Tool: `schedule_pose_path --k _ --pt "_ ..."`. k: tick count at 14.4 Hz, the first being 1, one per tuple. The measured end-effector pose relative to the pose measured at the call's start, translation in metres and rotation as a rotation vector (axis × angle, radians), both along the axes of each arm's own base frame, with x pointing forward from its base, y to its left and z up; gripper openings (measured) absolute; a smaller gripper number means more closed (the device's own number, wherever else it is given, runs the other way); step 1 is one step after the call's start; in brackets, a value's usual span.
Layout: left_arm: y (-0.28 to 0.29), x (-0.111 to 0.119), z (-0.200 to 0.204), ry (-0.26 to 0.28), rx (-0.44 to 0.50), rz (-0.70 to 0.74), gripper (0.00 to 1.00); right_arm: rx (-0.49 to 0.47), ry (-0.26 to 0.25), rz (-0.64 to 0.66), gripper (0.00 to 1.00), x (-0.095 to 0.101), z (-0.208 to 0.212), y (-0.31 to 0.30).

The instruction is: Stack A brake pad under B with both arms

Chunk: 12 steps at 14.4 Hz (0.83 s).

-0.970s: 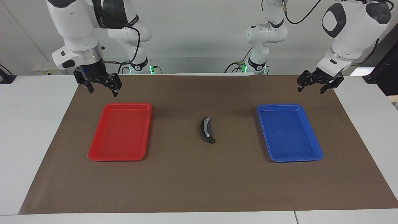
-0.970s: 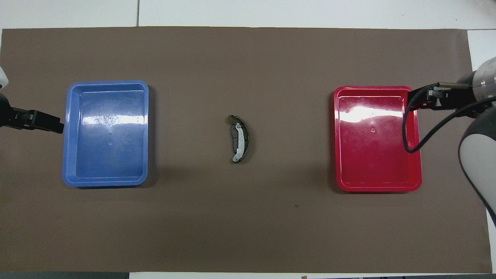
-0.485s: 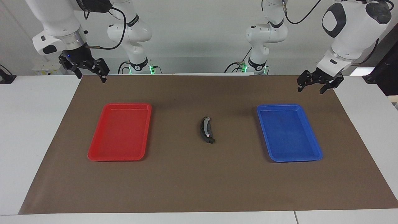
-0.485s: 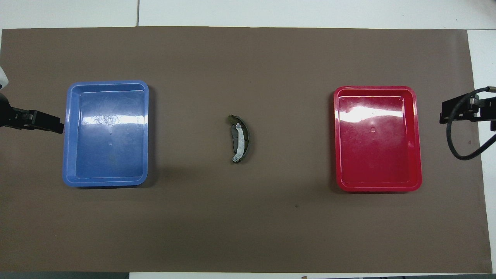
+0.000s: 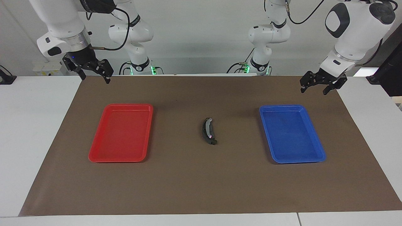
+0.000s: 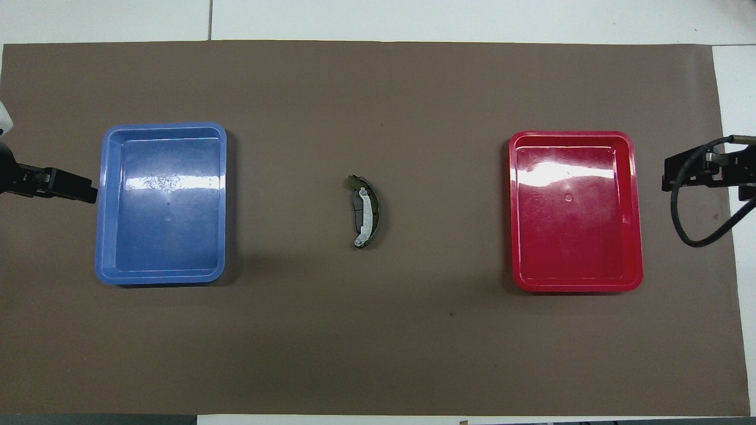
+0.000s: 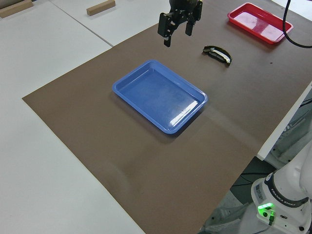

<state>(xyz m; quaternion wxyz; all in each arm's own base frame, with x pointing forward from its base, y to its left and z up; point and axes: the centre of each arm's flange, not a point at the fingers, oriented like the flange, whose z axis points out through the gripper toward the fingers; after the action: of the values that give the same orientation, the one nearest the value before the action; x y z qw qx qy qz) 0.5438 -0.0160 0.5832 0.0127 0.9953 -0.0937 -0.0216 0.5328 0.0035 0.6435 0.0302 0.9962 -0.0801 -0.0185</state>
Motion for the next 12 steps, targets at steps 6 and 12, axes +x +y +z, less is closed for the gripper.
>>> schedule_pose_path --k 6,12 --pt "0.0 0.0 0.0 0.0 0.0 0.0 1.0 0.004 0.003 0.098 1.0 -0.0012 0.0075 0.0003" --pt "0.0 0.0 0.0 0.0 0.0 0.0 1.0 0.005 0.015 0.121 1.0 0.0001 0.0042 0.0006"
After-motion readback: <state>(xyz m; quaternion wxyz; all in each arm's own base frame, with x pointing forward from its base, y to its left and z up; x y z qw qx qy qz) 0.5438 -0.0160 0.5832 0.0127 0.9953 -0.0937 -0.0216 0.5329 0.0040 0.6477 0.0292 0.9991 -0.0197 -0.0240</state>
